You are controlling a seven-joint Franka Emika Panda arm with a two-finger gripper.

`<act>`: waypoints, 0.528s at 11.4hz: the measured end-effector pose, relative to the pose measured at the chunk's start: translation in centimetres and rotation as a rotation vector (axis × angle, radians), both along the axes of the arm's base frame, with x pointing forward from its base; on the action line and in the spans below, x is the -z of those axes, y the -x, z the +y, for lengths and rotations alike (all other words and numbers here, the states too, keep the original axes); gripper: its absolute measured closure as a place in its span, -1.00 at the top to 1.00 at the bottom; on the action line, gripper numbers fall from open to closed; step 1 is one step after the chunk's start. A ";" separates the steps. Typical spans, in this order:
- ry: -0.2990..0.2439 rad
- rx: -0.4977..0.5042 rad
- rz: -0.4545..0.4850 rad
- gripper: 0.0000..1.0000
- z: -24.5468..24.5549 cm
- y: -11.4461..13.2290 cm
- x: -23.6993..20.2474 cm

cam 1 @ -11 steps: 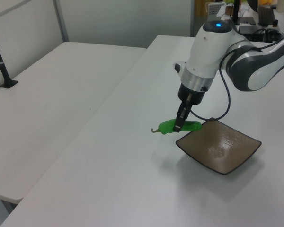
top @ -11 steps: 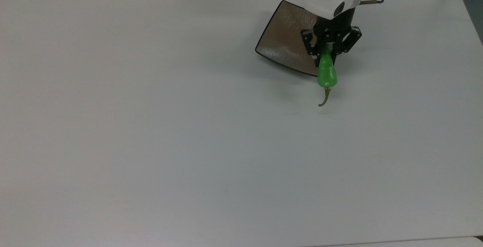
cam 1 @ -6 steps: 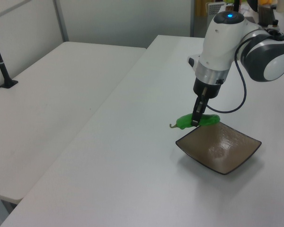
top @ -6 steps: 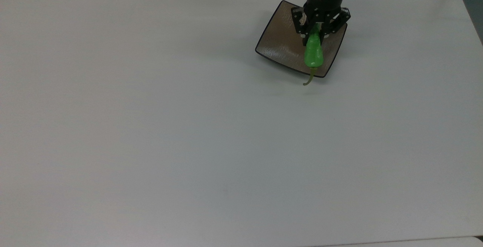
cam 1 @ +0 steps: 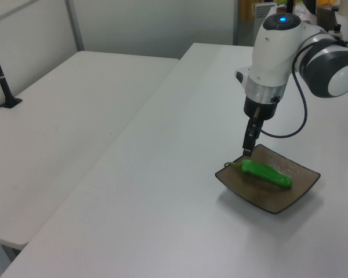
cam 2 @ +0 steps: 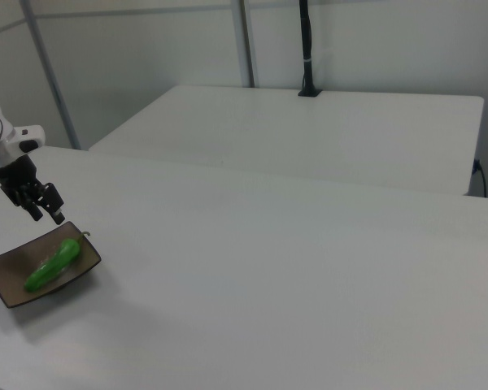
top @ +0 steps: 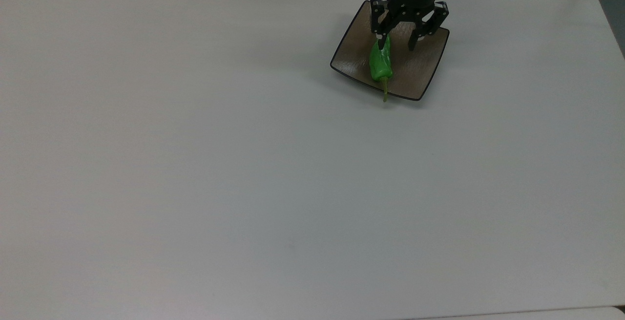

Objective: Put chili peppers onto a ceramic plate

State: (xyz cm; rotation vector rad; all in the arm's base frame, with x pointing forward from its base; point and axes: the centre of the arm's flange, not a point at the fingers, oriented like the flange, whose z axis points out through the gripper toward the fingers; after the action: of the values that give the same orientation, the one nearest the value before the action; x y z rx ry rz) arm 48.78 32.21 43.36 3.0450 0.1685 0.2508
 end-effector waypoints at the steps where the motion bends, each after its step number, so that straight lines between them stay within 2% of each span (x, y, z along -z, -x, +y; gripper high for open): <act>1: 0.000 -0.001 0.000 0.59 0.0 0.0 0.0; 2: 0.000 -0.001 0.000 0.91 0.0 0.0 0.0; 3: 0.005 -0.004 0.005 1.00 0.0 0.1 0.0; 6: 0.081 -0.089 0.098 1.00 -1.3 0.6 0.5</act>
State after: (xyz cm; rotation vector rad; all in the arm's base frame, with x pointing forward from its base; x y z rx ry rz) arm 48.18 30.92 42.89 2.9747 0.3139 0.0980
